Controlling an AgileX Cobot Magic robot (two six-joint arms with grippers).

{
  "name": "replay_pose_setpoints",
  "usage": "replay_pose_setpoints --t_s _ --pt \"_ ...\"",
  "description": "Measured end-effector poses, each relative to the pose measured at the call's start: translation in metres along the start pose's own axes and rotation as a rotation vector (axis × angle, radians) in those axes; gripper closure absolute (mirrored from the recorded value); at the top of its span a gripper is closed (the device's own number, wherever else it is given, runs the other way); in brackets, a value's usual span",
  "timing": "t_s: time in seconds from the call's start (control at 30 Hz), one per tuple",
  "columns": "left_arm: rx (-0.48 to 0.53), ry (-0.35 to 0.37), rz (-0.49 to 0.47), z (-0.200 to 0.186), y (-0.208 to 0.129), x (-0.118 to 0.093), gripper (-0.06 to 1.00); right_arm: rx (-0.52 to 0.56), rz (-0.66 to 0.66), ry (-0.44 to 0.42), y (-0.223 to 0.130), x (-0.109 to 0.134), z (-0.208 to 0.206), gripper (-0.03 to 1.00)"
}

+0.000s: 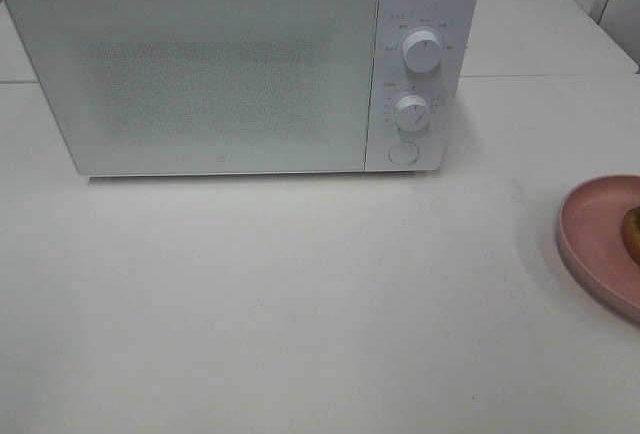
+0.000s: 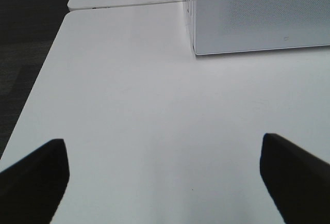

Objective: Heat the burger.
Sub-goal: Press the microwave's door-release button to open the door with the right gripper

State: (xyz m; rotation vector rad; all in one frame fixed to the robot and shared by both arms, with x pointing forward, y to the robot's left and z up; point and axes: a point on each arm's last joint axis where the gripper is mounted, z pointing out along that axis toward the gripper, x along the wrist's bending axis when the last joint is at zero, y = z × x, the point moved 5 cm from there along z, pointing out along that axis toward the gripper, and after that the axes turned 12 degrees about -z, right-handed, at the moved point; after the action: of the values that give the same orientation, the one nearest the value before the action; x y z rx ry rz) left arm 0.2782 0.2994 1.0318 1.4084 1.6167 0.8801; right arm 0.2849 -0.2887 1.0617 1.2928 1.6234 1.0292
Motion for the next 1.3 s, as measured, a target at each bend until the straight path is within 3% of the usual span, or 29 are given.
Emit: replay_pose_setpoints --t_s 1.3 --pt "0.0 0.0 0.0 0.0 0.0 0.0 0.02 0.062 0.025 -0.008 0.045 -0.012 0.099 0.22"
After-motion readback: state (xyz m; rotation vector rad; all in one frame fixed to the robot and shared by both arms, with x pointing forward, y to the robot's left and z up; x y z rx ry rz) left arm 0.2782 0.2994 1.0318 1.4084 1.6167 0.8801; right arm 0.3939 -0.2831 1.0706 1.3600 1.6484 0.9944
